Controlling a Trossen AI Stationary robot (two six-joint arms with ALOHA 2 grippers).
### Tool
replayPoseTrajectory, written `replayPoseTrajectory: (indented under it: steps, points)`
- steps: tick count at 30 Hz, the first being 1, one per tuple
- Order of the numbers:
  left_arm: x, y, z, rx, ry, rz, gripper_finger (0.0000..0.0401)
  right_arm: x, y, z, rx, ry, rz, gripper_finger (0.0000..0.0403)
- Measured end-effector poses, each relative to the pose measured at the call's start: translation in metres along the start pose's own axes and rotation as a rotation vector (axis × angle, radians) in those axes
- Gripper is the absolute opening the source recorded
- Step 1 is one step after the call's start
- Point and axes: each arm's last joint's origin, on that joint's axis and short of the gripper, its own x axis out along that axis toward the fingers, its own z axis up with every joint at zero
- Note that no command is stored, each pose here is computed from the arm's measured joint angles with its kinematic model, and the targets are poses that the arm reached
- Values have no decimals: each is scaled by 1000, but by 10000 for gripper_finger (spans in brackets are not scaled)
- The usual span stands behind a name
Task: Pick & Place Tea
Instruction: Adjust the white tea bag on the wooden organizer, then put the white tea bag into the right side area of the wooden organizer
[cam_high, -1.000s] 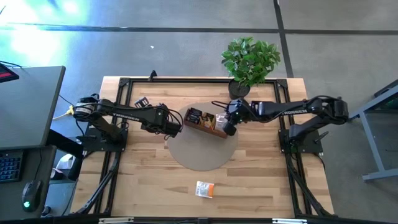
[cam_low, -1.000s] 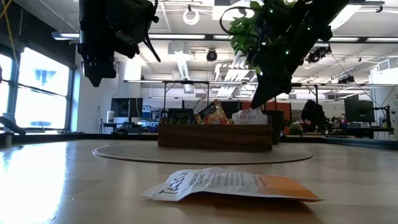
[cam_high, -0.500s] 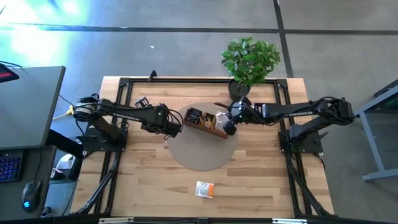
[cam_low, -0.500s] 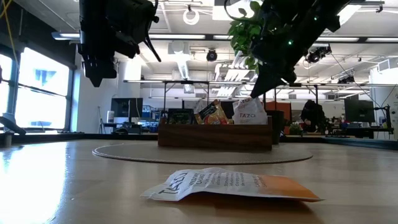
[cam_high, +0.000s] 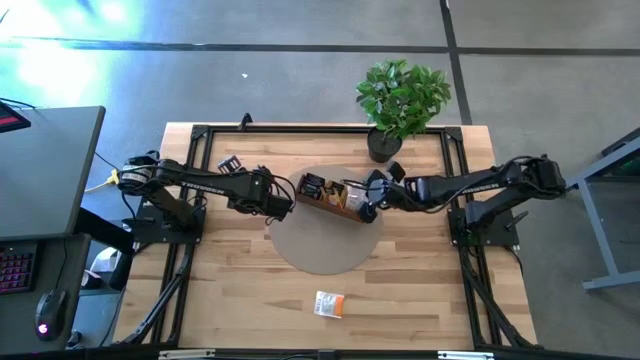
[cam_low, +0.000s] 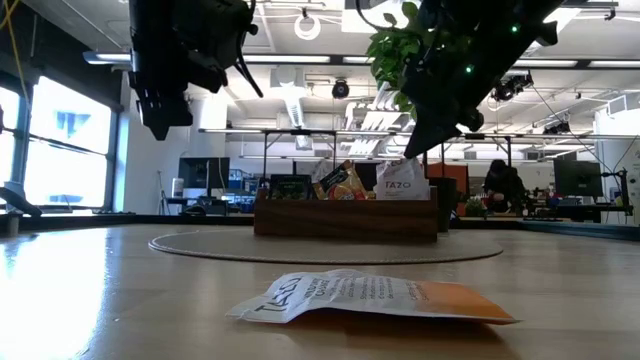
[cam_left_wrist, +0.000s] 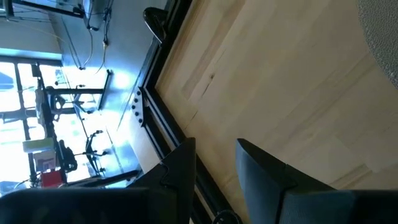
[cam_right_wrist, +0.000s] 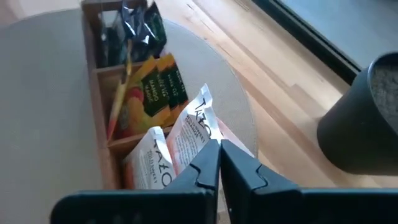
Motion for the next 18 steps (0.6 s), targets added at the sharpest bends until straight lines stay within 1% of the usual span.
replayPoseTrajectory:
  steps: [4, 7, 9, 18]
  points:
    - [0, 0, 0, 2, 0, 0, 111, 5, 2, -3, 14, 20, -1, 11]
    - [0, 0, 0, 4, 1, 1, 111, 5, 3, -4, 3, 45, 32, 14]
    - [0, 0, 0, 4, 0, 2, 111, 5, 4, -5, -2, 51, 48, 23]
    - [0, 0, 0, 4, -5, 7, 110, 2, 8, -8, -27, 66, 71, 112]
